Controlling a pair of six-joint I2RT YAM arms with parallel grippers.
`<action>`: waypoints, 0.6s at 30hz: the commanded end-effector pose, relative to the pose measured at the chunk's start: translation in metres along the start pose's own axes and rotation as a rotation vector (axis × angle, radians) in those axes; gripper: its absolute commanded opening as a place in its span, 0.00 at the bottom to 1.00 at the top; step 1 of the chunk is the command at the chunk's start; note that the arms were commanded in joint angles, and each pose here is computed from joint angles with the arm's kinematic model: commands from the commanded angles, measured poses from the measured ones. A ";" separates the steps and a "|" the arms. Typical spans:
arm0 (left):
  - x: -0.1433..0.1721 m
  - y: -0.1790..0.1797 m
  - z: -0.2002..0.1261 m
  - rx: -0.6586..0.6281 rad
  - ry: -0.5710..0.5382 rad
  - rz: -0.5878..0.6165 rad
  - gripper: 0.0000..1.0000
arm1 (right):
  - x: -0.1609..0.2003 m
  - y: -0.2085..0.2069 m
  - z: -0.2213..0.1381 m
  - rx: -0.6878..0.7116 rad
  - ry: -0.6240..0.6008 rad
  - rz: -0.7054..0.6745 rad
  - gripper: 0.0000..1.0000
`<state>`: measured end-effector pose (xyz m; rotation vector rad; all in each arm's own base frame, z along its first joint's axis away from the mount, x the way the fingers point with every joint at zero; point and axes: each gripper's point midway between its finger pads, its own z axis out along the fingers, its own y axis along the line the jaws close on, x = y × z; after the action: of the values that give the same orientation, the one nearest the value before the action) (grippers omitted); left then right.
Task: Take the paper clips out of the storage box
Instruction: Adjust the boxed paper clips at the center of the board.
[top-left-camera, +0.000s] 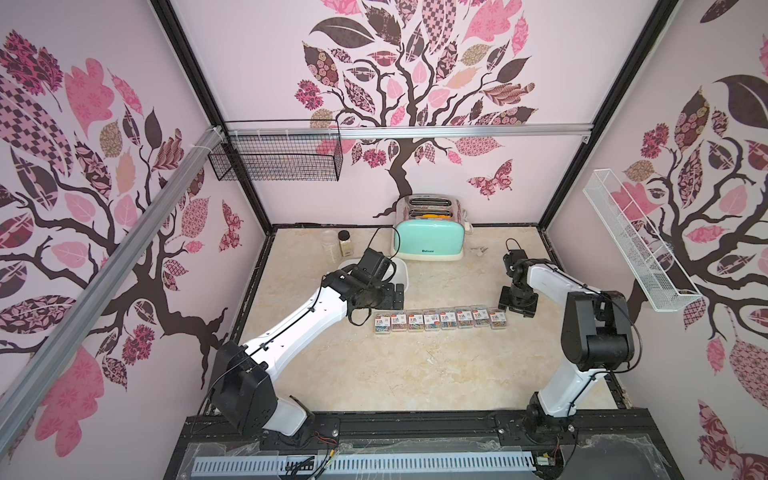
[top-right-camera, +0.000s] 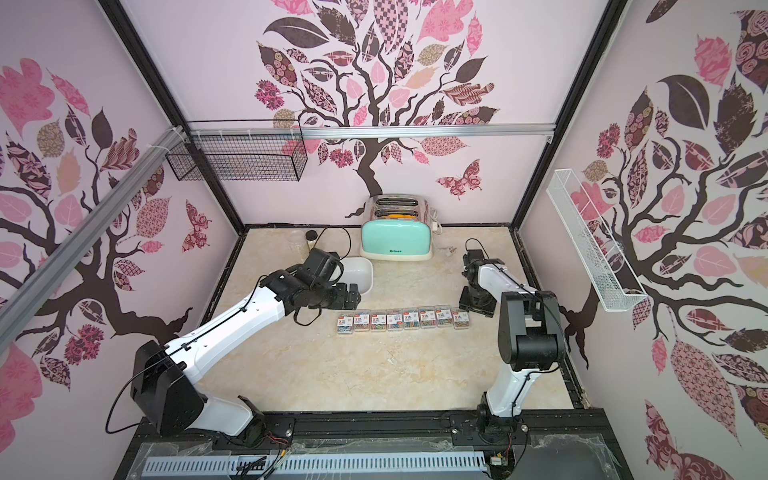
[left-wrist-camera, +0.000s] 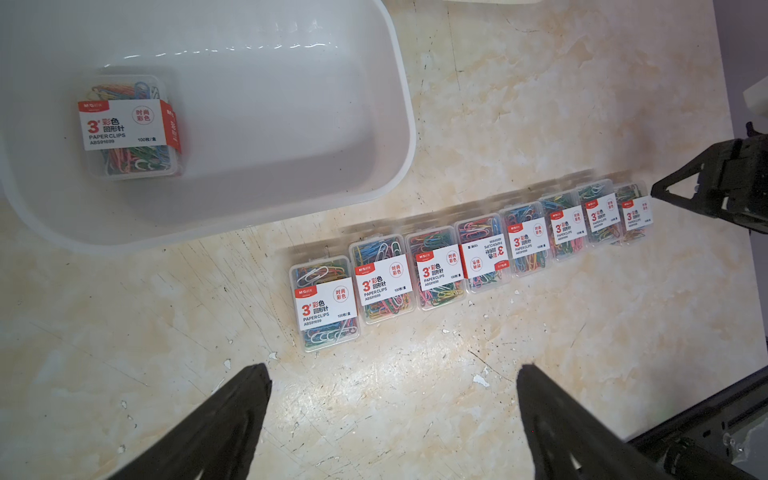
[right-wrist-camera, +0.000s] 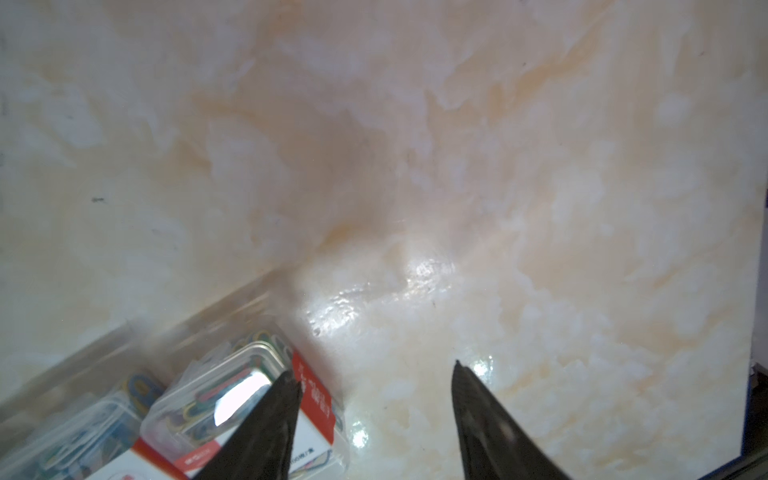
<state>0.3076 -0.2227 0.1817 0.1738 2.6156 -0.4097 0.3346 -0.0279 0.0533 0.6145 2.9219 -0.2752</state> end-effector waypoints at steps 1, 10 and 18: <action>-0.011 0.004 -0.007 -0.019 -0.027 0.011 0.98 | -0.020 -0.001 -0.034 -0.016 -0.104 0.009 0.66; -0.021 0.030 -0.007 -0.045 -0.024 -0.045 0.98 | -0.027 0.022 -0.078 -0.150 -0.189 -0.034 0.79; -0.033 0.056 0.007 -0.165 0.025 -0.019 0.98 | -0.013 0.068 -0.124 -0.268 -0.243 -0.171 0.99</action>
<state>0.3471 -0.1791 0.1805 0.0565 2.6444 -0.2693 0.3628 0.0388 0.1399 0.3335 2.7531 -0.0414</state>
